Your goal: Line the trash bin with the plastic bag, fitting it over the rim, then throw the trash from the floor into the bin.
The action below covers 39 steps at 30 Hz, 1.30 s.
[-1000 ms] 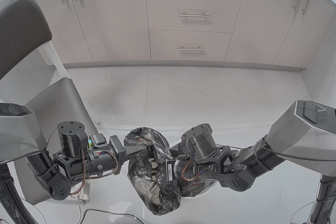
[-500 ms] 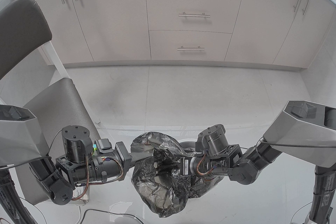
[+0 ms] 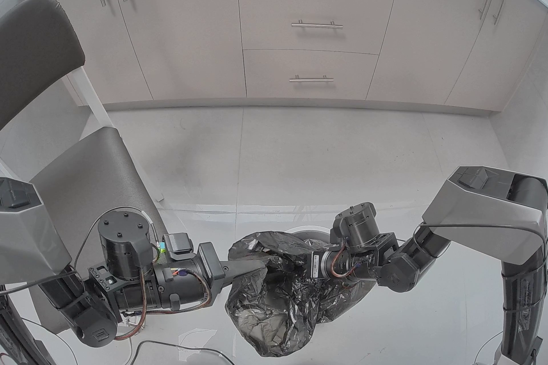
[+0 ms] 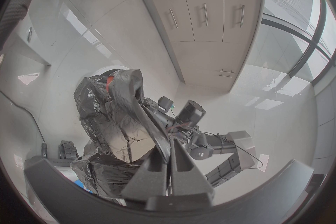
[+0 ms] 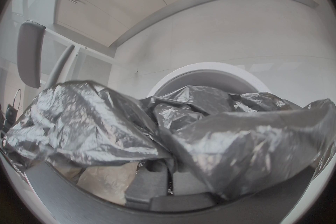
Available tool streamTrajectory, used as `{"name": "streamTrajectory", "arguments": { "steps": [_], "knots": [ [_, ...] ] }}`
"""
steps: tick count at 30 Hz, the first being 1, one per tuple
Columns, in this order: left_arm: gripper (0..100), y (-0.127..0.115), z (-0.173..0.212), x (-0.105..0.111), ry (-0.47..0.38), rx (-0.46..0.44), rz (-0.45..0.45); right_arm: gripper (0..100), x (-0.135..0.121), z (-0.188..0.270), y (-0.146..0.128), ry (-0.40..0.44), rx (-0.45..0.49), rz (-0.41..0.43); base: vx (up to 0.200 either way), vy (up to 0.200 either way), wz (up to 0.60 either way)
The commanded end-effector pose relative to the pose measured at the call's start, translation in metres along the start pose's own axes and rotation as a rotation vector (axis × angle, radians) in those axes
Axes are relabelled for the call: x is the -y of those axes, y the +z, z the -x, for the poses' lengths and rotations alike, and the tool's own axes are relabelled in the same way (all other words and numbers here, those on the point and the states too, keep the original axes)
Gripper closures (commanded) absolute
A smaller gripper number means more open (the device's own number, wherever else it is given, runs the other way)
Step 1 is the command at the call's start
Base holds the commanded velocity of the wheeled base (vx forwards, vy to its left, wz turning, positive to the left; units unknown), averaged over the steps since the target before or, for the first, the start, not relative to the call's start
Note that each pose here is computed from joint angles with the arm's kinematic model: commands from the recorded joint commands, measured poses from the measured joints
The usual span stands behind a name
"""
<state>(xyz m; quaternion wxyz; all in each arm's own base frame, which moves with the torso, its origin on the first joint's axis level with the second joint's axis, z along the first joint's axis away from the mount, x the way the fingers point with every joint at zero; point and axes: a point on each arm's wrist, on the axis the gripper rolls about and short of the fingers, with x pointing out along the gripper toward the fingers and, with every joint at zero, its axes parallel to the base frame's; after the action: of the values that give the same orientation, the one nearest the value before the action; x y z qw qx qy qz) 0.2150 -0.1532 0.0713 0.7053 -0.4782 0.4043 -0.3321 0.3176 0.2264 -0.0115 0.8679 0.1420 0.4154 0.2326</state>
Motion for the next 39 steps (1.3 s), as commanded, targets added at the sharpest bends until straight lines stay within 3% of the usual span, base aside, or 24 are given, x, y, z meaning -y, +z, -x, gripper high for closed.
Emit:
{"name": "streamTrajectory", "arguments": {
  "steps": [1, 9, 18, 21, 30, 34, 39],
  "knots": [
    [100, -0.002, 0.001, 0.003, -0.008, -0.006, -0.006, 100, 0.006, -0.011, 0.000, -0.008, -0.005, 0.008, 0.000, 0.000, 0.00],
    [100, -0.003, 0.000, 0.002, -0.005, -0.009, -0.004, 100, 0.009, -0.020, -0.005, -0.019, -0.022, 0.014, 0.000, 0.000, 0.00],
    [100, 0.000, -0.009, -0.005, 0.014, -0.008, -0.019, 100, 0.002, 0.036, -0.005, -0.018, -0.013, 0.029, 0.000, 0.000, 0.00],
    [100, 0.001, -0.014, -0.013, 0.039, -0.012, -0.131, 100, 0.013, 0.065, -0.015, -0.047, -0.034, 0.064, 0.000, 0.000, 0.00],
    [100, -0.021, -0.029, -0.035, 0.107, -0.115, -0.354, 100, 0.032, 0.084, -0.041, -0.112, -0.109, 0.039, 0.000, 0.000, 0.00],
    [100, -0.027, -0.046, -0.045, 0.160, -0.101, -0.423, 100, 0.038, 0.082, -0.041, -0.117, -0.095, 0.038, 0.000, 0.000, 0.00],
    [100, -0.025, -0.057, -0.051, 0.172, -0.090, -0.443, 100, 0.047, 0.076, -0.039, -0.149, -0.085, 0.044, 0.000, 0.000, 0.00]
  ]
}}
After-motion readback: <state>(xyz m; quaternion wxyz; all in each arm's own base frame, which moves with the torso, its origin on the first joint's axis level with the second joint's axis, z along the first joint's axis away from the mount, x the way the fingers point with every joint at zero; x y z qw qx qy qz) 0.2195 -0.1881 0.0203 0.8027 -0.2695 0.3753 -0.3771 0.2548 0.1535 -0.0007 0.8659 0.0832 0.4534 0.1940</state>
